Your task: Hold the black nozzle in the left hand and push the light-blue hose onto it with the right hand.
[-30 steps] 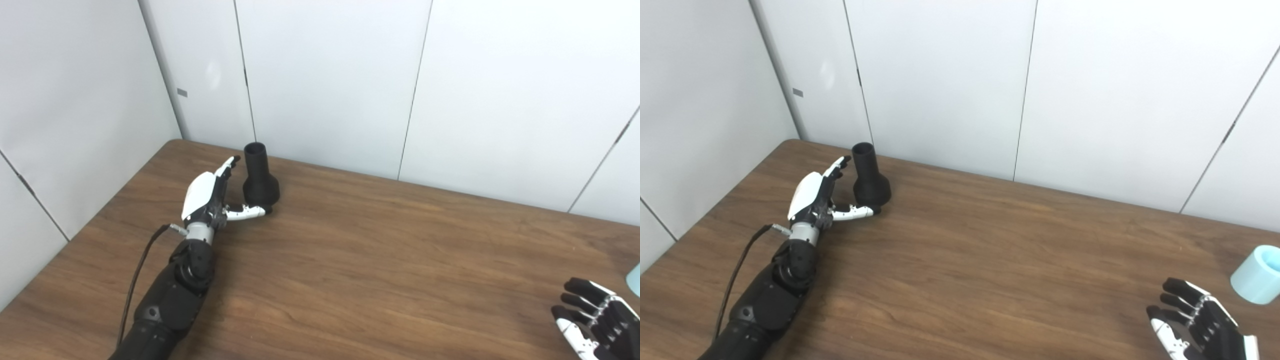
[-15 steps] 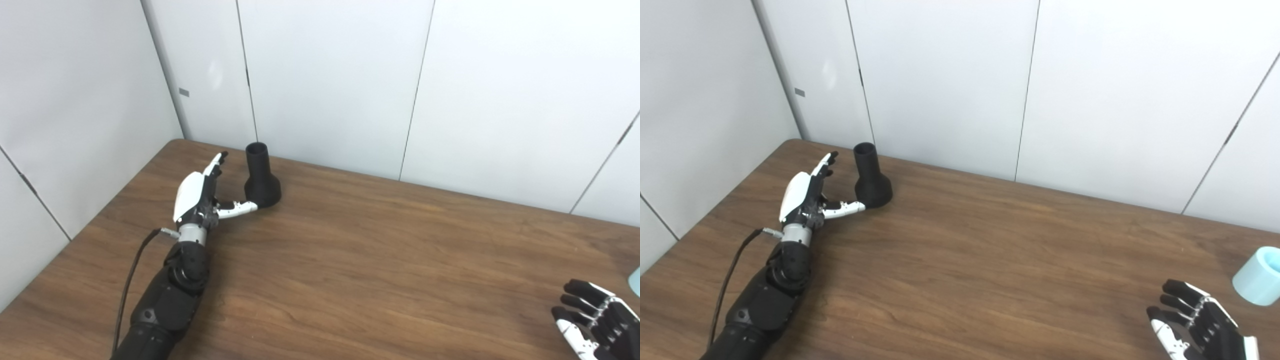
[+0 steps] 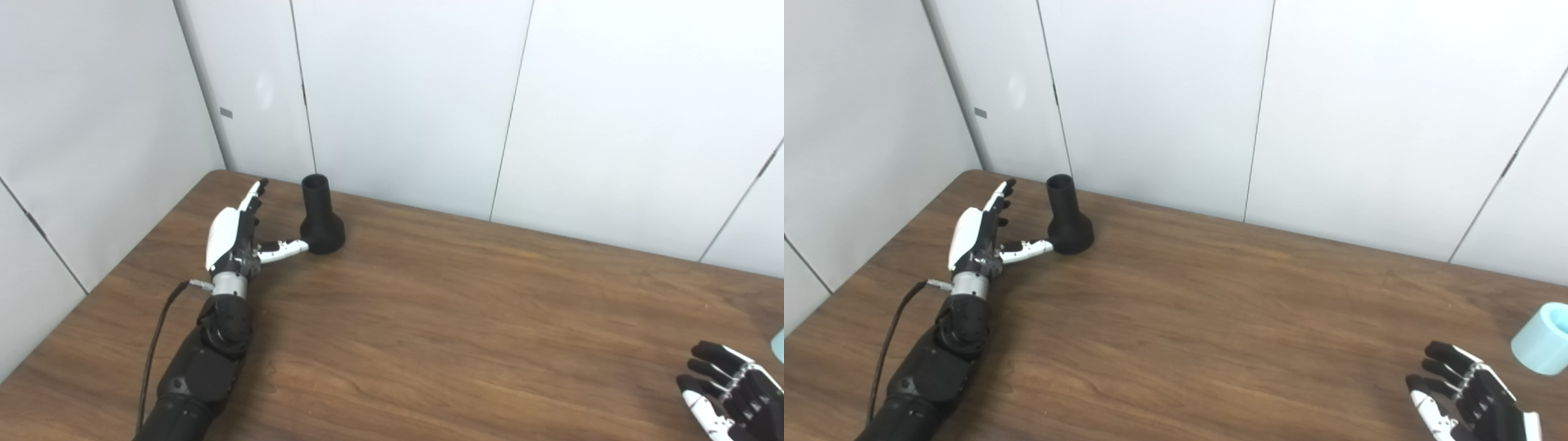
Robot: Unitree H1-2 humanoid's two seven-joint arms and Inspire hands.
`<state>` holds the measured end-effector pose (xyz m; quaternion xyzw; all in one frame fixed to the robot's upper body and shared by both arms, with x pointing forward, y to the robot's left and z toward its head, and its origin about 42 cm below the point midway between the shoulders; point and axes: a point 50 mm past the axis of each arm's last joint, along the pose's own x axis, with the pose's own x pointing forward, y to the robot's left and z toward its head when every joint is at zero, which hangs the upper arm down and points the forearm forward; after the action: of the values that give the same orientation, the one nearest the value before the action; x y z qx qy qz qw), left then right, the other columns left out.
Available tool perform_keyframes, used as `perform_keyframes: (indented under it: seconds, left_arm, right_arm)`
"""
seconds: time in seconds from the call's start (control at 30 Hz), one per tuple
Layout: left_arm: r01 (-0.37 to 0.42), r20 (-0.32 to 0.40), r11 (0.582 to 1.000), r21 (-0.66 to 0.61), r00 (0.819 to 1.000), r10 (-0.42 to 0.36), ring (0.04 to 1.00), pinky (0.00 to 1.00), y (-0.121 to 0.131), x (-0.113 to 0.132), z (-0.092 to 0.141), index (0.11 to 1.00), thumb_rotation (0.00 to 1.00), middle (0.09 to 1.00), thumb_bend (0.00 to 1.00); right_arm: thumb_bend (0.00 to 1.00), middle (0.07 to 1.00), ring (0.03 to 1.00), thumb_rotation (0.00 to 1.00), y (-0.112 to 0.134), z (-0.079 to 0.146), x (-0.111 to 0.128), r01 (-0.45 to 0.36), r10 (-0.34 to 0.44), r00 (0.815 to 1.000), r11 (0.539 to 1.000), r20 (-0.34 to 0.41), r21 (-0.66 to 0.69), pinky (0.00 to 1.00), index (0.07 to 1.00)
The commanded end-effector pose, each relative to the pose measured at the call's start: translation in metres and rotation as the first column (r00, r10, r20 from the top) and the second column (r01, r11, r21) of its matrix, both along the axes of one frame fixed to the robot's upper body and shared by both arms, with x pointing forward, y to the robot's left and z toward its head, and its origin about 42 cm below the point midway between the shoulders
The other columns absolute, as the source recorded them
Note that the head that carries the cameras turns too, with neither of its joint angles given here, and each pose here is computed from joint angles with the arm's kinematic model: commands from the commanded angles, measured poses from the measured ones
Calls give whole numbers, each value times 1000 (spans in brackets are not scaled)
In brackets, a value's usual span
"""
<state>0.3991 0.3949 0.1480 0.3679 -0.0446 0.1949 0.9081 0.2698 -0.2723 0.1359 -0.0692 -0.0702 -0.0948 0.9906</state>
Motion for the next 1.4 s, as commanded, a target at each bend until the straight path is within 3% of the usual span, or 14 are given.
perform_keyframes:
  seconds: [0.0, 0.1, 0.27, 0.57, 0.87, 1.07, 1.13, 1.37]
  left_arm:
    - [45, 34, 997, 60, 998, -47, 816, 717, -1, 13, 24, 902, 299, 871, 1000]
    - [119, -54, 991, 63, 992, -116, 844, 759, -4, 16, 19, 919, 336, 892, 1000]
    - [216, -184, 976, -9, 960, -214, 903, 831, -5, 22, 12, 971, 354, 938, 1000]
    - [215, -251, 976, 41, 947, -199, 896, 819, -8, 31, 1, 957, 377, 934, 1000]
    - [191, -276, 979, 69, 947, -165, 869, 774, -7, 34, -3, 940, 367, 922, 1000]
    - [189, -223, 982, 0, 957, -184, 801, 752, 2, 32, -12, 807, 227, 817, 1000]
    - [174, -221, 985, 7, 961, -168, 781, 724, 6, 33, -18, 772, 165, 789, 1000]
    - [162, -264, 979, 123, 957, -125, 640, 529, 6, 32, -25, 756, 126, 764, 1000]
  right_arm:
    - [197, 696, 685, 0, -2, 15, 4, -9, 10, 998, 1000, 61, -11, 604, 653]
    - [202, 686, 675, 0, -2, 16, 3, -4, 5, 998, 1000, 66, -13, 594, 645]
    - [212, 673, 659, 0, -2, 17, 2, 0, 2, 998, 1000, 62, -30, 564, 634]
    - [221, 688, 676, 0, -2, 17, 1, 0, 2, 999, 1000, 54, -27, 589, 644]
    - [196, 686, 675, 0, -2, 19, 0, -1, 3, 998, 999, 58, -34, 589, 646]
    - [207, 687, 677, 0, -2, 19, -1, 1, 1, 999, 999, 52, -39, 591, 647]
    - [212, 688, 679, 0, -2, 20, -2, 1, 1, 999, 999, 50, -40, 594, 648]
    - [214, 683, 672, 0, -3, 21, -2, 5, -3, 999, 999, 48, -44, 590, 645]
